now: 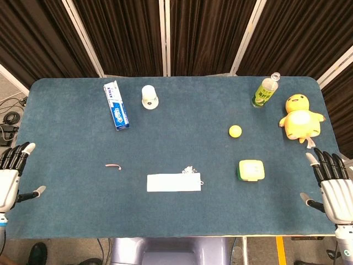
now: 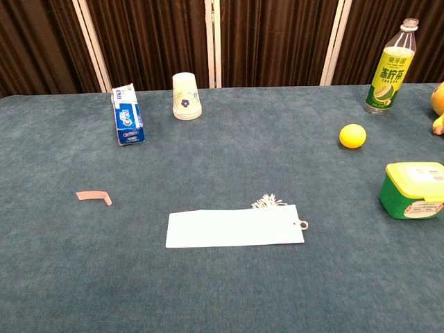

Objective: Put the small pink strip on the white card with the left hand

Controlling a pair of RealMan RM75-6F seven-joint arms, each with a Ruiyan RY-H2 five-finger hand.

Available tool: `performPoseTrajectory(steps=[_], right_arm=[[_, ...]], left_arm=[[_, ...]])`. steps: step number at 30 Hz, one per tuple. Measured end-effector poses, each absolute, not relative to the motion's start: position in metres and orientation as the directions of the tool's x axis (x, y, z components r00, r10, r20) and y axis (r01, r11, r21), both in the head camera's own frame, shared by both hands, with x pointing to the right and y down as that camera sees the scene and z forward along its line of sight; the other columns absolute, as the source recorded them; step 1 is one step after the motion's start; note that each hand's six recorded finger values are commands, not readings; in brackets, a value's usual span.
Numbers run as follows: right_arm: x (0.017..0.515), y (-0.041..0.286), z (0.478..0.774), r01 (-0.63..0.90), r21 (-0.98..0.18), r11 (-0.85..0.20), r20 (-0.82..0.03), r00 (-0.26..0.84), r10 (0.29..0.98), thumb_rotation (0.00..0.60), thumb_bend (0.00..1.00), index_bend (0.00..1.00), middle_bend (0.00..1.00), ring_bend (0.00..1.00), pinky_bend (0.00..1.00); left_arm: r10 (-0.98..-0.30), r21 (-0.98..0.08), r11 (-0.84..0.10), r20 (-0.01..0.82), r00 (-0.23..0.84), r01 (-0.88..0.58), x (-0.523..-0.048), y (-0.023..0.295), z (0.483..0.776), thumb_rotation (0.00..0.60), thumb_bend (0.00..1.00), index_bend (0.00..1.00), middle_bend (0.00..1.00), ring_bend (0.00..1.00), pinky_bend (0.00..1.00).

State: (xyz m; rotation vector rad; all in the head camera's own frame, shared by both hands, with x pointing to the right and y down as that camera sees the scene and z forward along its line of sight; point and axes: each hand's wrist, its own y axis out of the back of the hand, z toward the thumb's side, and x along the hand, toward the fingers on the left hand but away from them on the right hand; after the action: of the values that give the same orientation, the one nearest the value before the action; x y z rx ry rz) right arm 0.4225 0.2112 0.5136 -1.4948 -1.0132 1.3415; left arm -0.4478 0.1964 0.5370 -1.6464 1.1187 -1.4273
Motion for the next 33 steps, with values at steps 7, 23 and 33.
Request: performPoseTrajectory(steps=[7, 23, 33], right_arm=[[0.423, 0.211, 0.510, 0.044, -0.952, -0.302, -0.297, 0.085, 0.951, 0.600, 0.00, 0.01, 0.00, 0.00, 0.00], [0.433, 0.206, 0.523, 0.054, -0.941, -0.334, -0.331, 0.052, 0.942, 0.600, 0.00, 0.03, 0.00, 0.00, 0.00], [0.444, 0.201, 0.525, 0.073, -0.939, -0.336, -0.335, 0.018, 0.942, 0.600, 0.00, 0.04, 0.00, 0.00, 0.00]], left_arm=[[-0.904, -0.889, -0.427, 0.425, 0.051, -0.166, -0.443, 0.196, 0.545, 0.600, 0.00, 0.00, 0.00, 0.00, 0.00], [-0.774, -0.769, -0.628, 0.599, 0.207, -0.120, -0.363, 0.156, 0.664, 0.600, 0.32, 0.47, 0.00, 0.00, 0.00], [-0.743, -0.746, -0.662, 0.640, 0.195, -0.076, -0.337, 0.146, 0.712, 0.600, 0.34, 0.44, 0.00, 0.00, 0.00]])
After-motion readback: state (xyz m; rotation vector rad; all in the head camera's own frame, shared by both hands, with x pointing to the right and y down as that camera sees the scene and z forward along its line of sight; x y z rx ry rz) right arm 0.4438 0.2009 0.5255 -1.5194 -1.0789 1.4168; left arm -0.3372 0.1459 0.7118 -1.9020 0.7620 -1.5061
